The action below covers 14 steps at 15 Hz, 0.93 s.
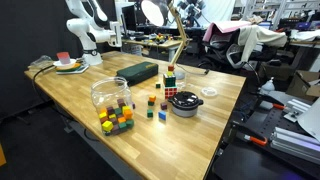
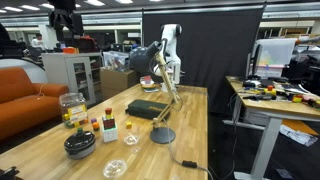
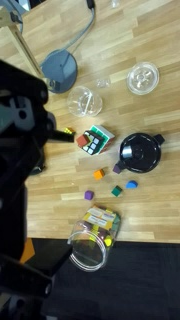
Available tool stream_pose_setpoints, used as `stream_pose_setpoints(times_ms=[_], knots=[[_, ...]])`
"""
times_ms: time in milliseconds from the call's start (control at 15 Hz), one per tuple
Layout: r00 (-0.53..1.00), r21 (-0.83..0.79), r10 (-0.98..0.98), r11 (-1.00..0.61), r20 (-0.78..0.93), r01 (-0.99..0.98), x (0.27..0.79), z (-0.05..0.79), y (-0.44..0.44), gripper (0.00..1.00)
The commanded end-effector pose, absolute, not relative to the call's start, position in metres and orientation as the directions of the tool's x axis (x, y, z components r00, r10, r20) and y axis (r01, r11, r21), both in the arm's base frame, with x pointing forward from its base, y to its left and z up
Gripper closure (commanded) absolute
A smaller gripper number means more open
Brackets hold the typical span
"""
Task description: Get the green block on the table and put it on the orange block
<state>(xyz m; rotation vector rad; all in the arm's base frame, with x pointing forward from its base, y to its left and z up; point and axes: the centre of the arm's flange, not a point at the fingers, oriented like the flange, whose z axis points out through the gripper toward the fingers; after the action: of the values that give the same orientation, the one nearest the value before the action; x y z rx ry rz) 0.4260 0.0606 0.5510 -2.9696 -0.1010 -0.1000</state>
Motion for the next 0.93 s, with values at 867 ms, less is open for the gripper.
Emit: stream_pose_setpoints(times_ms=[867], knots=[[0.984,-0.07,0.166,-0.983,0.062,0.171,0.455,0.499,0.106,0.0]])
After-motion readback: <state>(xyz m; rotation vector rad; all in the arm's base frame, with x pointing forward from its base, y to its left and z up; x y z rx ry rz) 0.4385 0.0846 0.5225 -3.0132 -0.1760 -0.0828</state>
